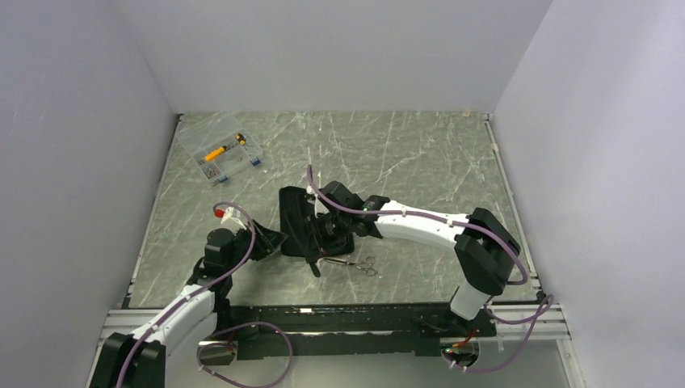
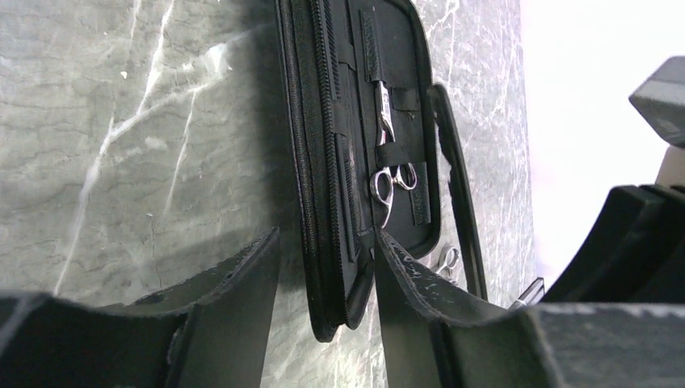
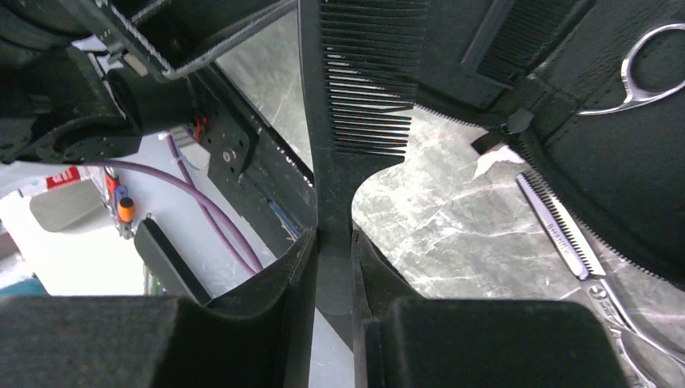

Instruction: Sort the hair-cutting tools

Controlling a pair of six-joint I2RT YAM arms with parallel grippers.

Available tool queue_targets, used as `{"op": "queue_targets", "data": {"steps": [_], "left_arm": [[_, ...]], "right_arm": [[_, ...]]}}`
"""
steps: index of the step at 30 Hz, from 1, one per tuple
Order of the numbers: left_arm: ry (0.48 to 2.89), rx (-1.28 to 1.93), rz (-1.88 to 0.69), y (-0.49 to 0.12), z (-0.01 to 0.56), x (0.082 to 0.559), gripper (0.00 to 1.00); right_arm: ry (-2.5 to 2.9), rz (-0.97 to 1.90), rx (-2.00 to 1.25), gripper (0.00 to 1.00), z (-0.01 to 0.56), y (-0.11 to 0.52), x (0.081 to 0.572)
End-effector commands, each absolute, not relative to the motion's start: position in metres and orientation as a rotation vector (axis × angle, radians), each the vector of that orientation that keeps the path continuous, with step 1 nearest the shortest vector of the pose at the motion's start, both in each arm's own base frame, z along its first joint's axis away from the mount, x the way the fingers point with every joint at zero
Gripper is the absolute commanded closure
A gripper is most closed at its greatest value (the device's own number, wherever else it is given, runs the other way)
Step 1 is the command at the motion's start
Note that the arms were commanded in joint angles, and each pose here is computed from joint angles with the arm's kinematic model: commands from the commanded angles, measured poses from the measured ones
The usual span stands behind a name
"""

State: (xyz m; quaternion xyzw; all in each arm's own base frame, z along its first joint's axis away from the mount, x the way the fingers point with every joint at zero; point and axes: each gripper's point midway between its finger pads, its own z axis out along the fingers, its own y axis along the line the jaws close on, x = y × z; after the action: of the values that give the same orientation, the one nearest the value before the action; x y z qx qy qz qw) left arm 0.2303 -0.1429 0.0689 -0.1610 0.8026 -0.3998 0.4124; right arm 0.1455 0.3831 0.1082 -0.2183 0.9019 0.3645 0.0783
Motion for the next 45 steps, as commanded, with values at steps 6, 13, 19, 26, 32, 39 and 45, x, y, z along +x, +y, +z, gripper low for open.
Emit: {"op": "queue_targets", "data": {"steps": [6,13,19,26,32,39,45], "left_arm": [[1.978,-0.322,-1.054,-0.149,0.074,0.229,0.59],[1.976,-0.303,-1.096,-0.152,0.067,0.221,0.65],[1.975,-0.272,-1.128,-0.157,0.068,0.219,0.75],[1.978,-0.269,-1.114,-0.155,0.066,0.219,0.82],[1.977,-0.273,-1.11,-0.155,0.065,0.219,0.89],[1.973,-0.268,-1.118,-0.156,0.067,0.219,0.97],[1.973,-0.265,-1.12,-0.156,0.068,0.219,0.98]], "right_arm": [[2.627,1.266,-0.595,1.0,0.124,0.392,0.158],[2.646,1.283,-0.587,1.0,0.116,0.394,0.16],[2.692,1.285,-0.568,1.0,0.108,0.386,0.155],[2.746,1.291,-0.549,1.0,0.103,0.371,0.139],[2.758,1.318,-0.526,1.0,0.102,0.368,0.133],[2.749,1.361,-0.526,1.0,0.104,0.374,0.131],[2.763,1.394,-0.525,1.0,0.098,0.383,0.133]]}}
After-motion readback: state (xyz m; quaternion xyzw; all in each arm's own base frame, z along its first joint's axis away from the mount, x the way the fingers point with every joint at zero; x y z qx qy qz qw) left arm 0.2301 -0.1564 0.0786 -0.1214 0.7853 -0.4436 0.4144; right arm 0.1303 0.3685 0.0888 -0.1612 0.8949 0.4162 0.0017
